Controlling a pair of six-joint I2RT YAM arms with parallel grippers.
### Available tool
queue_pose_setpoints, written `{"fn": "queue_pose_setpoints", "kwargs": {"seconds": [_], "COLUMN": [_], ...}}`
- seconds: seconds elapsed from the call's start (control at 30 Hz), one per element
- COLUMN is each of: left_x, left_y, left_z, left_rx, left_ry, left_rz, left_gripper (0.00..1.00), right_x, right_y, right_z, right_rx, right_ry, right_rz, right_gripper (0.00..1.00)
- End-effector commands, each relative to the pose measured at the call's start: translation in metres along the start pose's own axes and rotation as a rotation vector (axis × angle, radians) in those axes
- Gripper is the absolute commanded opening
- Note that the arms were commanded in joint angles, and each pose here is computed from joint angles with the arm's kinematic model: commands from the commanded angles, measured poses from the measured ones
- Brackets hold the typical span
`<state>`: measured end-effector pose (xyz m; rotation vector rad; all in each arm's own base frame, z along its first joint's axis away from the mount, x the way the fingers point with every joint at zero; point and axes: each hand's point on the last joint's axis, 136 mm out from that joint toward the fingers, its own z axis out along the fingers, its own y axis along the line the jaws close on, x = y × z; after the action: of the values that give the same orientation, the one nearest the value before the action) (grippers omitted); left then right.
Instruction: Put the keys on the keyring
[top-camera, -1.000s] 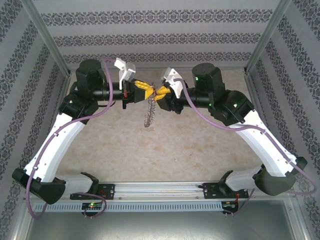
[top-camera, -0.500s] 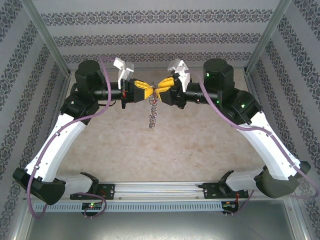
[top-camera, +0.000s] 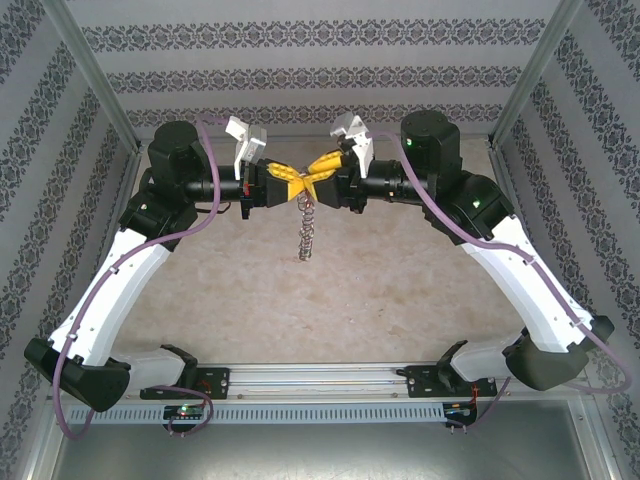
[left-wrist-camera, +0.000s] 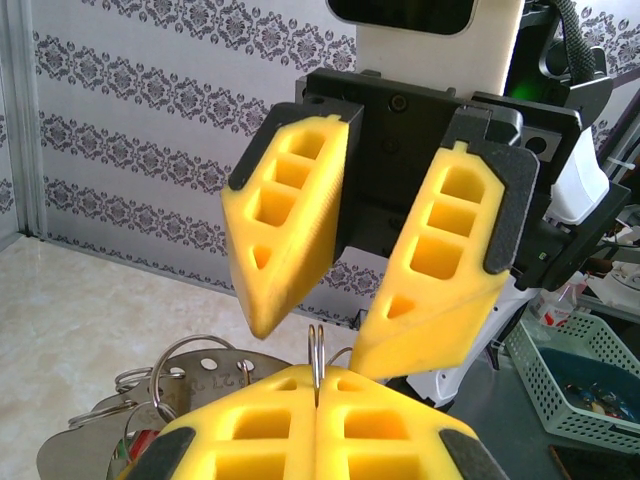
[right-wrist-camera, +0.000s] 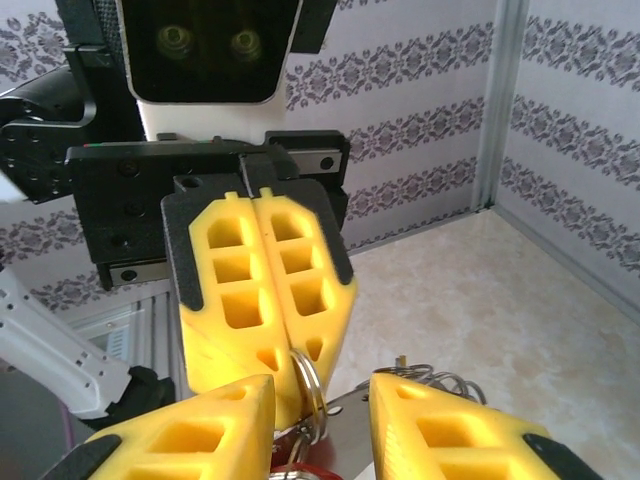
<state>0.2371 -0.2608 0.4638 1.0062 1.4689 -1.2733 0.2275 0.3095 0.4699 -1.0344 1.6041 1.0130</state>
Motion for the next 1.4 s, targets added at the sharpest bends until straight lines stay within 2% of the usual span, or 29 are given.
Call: {"fn": "queue_pose_setpoints", "kwargs": {"seconds": [0.0, 0.13, 0.27, 0.5, 0.53, 0.6, 0.63, 0.73, 0.8, 0.9, 1.17, 1.37], "left_x": [-0.017, -0.019, -0.019, -0.018, -0.017, -0.014, -0.010, 0.001, 0.006, 0.012, 0.011, 0.010], "left_y": [-0.013, -0.013, -0.013, -0.011, -0.011, -0.009, -0.005, 0.007, 0.009, 0.006, 0.002, 0.001], "left_z": [-0.008, -0.008, -0.007, -0.007, -0.008, -0.009, -0.010, -0.020, -0.023, -0.021, -0.015, -0.012], "left_rx": [0.023, 0.024, 0.024, 0.019, 0.012, -0.014, -0.051, -0.183, -0.205, -0.186, -0.149, -0.130], "left_ry": [-0.048, -0.051, -0.052, -0.048, -0.045, -0.025, -0.001, 0.085, 0.134, 0.178, 0.176, 0.174], "left_rz": [0.075, 0.075, 0.074, 0.070, 0.073, 0.079, 0.088, 0.148, 0.168, 0.172, 0.162, 0.166], "left_gripper": [0.00, 0.00, 0.00, 0.00, 0.02, 0.15, 0.18, 0.18, 0.20, 0.25, 0.26, 0.27], "right_x": [-0.002, -0.001, 0.001, -0.003, -0.003, -0.001, 0.000, 0.009, 0.014, 0.011, 0.012, 0.018], "right_y": [0.008, 0.008, 0.010, 0.014, 0.012, 0.009, 0.005, -0.005, -0.008, -0.009, 0.004, 0.006], "right_z": [0.000, 0.001, 0.001, -0.001, -0.002, -0.004, -0.005, -0.007, -0.008, -0.010, -0.001, 0.004], "right_rx": [-0.058, -0.066, -0.082, -0.098, -0.088, -0.056, -0.027, 0.075, 0.122, 0.139, 0.040, 0.020], "right_ry": [-0.002, 0.004, 0.012, 0.002, 0.003, 0.007, 0.013, 0.080, 0.135, 0.144, 0.178, 0.234], "right_rz": [0.020, 0.024, 0.024, 0.006, 0.000, -0.020, -0.035, -0.116, -0.179, -0.223, -0.237, -0.254], "right_gripper": [0.27, 0.11, 0.00, 0.00, 0.00, 0.00, 0.00, 0.00, 0.00, 0.00, 0.00, 0.00]}}
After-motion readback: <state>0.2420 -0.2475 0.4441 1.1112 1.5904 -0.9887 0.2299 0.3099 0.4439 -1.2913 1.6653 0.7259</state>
